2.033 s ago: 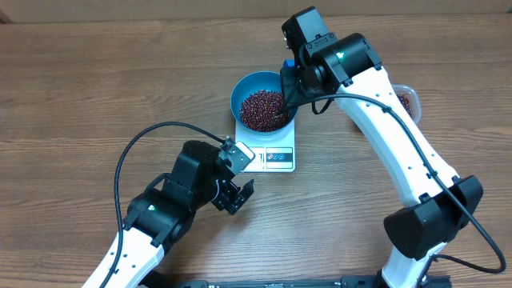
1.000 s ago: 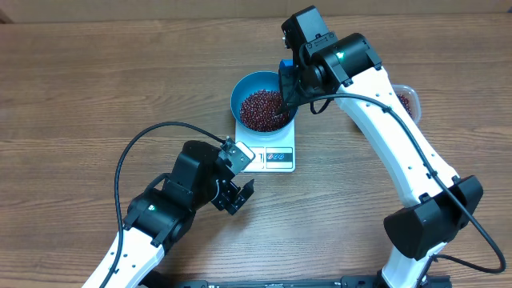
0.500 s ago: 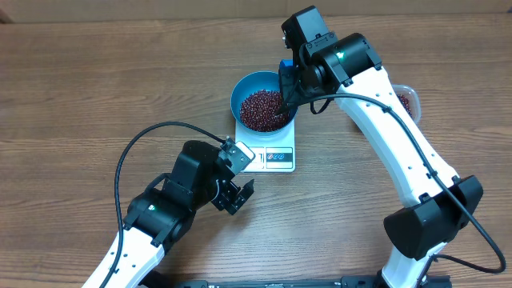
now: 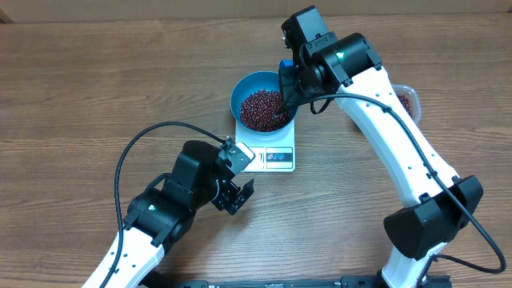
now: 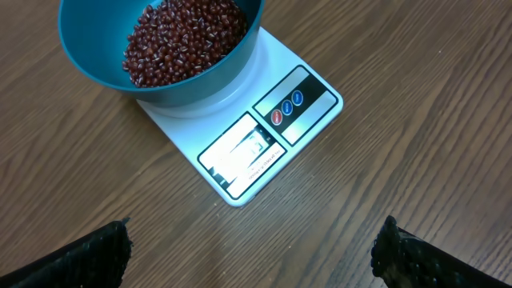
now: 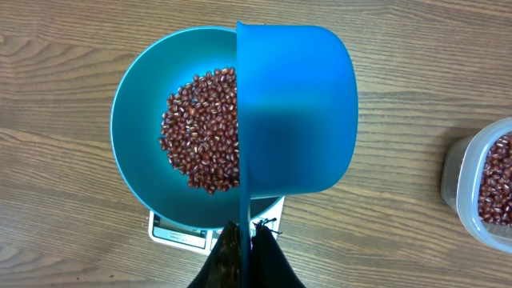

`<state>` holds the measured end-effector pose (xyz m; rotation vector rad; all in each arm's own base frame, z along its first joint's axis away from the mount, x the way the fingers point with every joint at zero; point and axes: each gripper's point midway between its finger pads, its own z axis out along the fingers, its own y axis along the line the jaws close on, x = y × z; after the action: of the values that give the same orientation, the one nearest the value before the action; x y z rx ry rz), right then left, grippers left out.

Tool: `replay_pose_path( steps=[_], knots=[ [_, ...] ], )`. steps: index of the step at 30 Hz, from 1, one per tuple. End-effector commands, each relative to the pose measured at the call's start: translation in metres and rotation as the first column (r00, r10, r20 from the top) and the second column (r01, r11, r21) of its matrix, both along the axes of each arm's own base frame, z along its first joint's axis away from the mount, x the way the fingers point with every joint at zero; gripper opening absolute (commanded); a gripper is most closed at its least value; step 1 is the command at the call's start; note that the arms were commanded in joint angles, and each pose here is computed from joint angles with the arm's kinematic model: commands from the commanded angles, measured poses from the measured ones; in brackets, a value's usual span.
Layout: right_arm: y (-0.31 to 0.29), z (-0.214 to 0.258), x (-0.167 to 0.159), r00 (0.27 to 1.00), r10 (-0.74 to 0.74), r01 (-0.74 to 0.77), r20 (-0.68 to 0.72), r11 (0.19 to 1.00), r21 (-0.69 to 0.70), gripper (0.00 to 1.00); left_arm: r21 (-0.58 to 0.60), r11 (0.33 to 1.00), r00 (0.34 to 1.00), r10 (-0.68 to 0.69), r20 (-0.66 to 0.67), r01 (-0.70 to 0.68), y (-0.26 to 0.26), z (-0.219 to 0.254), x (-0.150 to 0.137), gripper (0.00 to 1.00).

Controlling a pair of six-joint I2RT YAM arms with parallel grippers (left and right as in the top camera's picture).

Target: Scoop item into bowl and weigh 150g on scale

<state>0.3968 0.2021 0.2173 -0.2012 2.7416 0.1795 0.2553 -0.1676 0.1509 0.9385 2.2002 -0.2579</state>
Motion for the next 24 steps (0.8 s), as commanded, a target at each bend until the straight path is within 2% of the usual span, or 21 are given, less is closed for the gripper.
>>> replay_pose_path(
  steps=[1, 14, 18, 24],
  knots=[
    [0.0017, 0.0289, -0.0006, 0.998, 0.005, -0.007, 0.07, 0.999, 0.033, 0.04, -0.006, 1.0, 1.0, -0.009, -0.009, 0.009, -0.0007, -0.002, -0.0008, 0.99],
    [0.0013, 0.0284, -0.0014, 0.998, 0.002, -0.004, 0.066, 0.999, 0.033, 0.04, -0.007, 1.0, 1.0, -0.009, -0.009, 0.009, -0.0008, -0.002, -0.0008, 1.0],
    [-0.0078, 0.0282, 0.0025, 0.996, -0.021, 0.022, 0.087, 1.0, -0.014, 0.04, -0.007, 1.0, 1.0, -0.009, -0.009, 0.009, -0.0008, -0.002, -0.0008, 1.0],
    [-0.0026, 0.0275, 0.0003, 0.997, -0.005, 0.005, 0.075, 1.0, 0.009, 0.04, -0.007, 1.0, 1.0, -0.009, -0.009, 0.009, -0.0008, -0.002, -0.0008, 0.99]
  ],
)
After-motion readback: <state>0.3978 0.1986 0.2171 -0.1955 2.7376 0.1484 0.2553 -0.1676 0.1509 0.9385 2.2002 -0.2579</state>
